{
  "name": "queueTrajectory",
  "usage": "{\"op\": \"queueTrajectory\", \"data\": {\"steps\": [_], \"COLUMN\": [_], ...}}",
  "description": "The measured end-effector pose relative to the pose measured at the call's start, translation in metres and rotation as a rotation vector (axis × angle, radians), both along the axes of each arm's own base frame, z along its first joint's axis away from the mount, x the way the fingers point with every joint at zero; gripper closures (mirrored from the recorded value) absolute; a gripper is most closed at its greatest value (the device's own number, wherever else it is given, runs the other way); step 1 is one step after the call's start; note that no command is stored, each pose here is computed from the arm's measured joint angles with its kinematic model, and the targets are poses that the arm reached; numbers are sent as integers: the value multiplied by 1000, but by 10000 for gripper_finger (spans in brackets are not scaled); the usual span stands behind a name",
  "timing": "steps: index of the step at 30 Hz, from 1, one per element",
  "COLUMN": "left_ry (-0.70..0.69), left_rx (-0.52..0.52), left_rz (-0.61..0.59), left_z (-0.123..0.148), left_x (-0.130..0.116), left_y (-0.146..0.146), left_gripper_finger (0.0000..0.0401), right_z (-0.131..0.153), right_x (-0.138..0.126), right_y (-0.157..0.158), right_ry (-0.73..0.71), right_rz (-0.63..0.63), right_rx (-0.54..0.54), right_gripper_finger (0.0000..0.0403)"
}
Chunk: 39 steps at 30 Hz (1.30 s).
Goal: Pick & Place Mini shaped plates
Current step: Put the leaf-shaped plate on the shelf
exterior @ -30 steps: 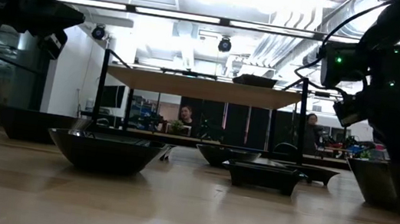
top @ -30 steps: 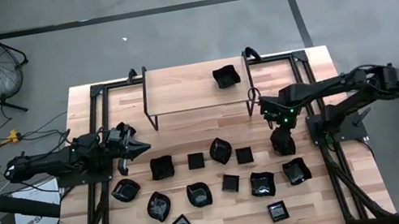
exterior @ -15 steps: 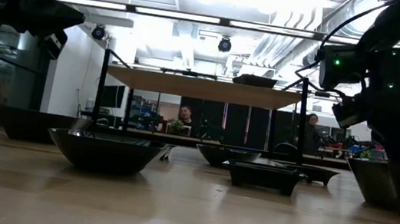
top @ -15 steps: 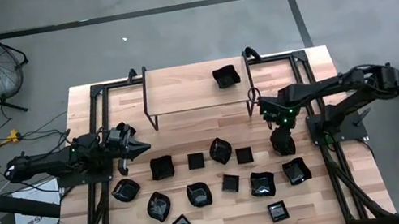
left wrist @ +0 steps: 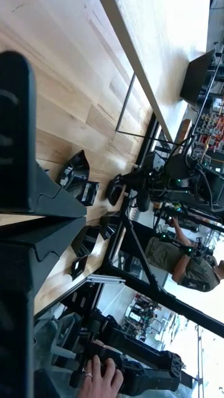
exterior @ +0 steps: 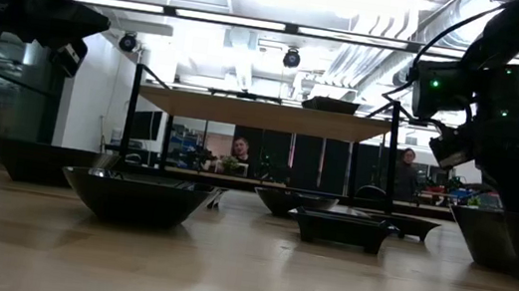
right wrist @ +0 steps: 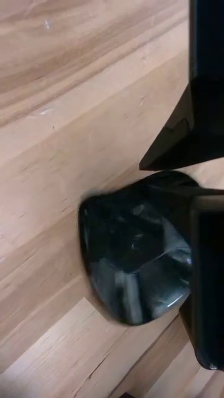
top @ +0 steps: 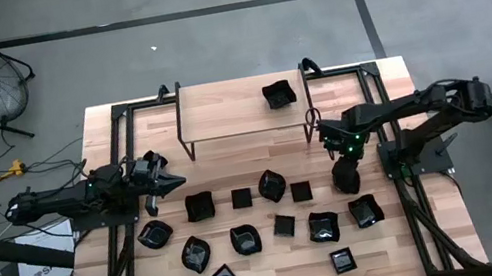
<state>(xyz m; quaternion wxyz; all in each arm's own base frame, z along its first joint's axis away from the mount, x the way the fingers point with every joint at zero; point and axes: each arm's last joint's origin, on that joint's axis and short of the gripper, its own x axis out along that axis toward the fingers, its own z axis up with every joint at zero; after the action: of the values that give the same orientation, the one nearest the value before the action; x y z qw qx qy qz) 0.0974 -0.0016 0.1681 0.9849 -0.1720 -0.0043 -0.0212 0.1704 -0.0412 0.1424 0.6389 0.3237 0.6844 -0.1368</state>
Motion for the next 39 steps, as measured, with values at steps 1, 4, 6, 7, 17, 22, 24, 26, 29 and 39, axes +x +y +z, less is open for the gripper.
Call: {"op": "queueTrajectory", "data": {"steps": [1, 4, 6, 7, 17, 22, 24, 26, 29, 39], "left_ry": [0, 0, 0, 0, 0, 0, 0, 0, 0, 0], "left_rx": [0, 0, 0, 0, 0, 0, 0, 0, 0, 0], "left_rz": [0, 0, 0, 0, 0, 0, 0, 0, 0, 0], "left_z": [0, 0, 0, 0, 0, 0, 0, 0, 0, 0], "left_x": [0, 0, 0, 0, 0, 0, 0, 0, 0, 0], "left_y": [0, 0, 0, 0, 0, 0, 0, 0, 0, 0], "left_gripper_finger": [400, 400, 400, 400, 400, 400, 400, 400, 400, 400], "right_z": [0, 0, 0, 0, 20, 34, 40, 46, 55, 88], "right_x": [0, 0, 0, 0, -10, -19, -23, -27, -35, -55], "right_y": [0, 1, 1, 1, 4, 7, 8, 10, 13, 20], "right_ry": [1, 0, -2, 0, -62, -120, -154, -194, -255, -441], "right_rz": [-1, -4, -11, -19, -104, -153, -159, -169, -184, -184], "right_rx": [2, 16, 31, 34, 31, 27, 27, 34, 36, 47], "right_gripper_finger": [374, 396, 398, 397, 401, 402, 402, 402, 402, 403]}}
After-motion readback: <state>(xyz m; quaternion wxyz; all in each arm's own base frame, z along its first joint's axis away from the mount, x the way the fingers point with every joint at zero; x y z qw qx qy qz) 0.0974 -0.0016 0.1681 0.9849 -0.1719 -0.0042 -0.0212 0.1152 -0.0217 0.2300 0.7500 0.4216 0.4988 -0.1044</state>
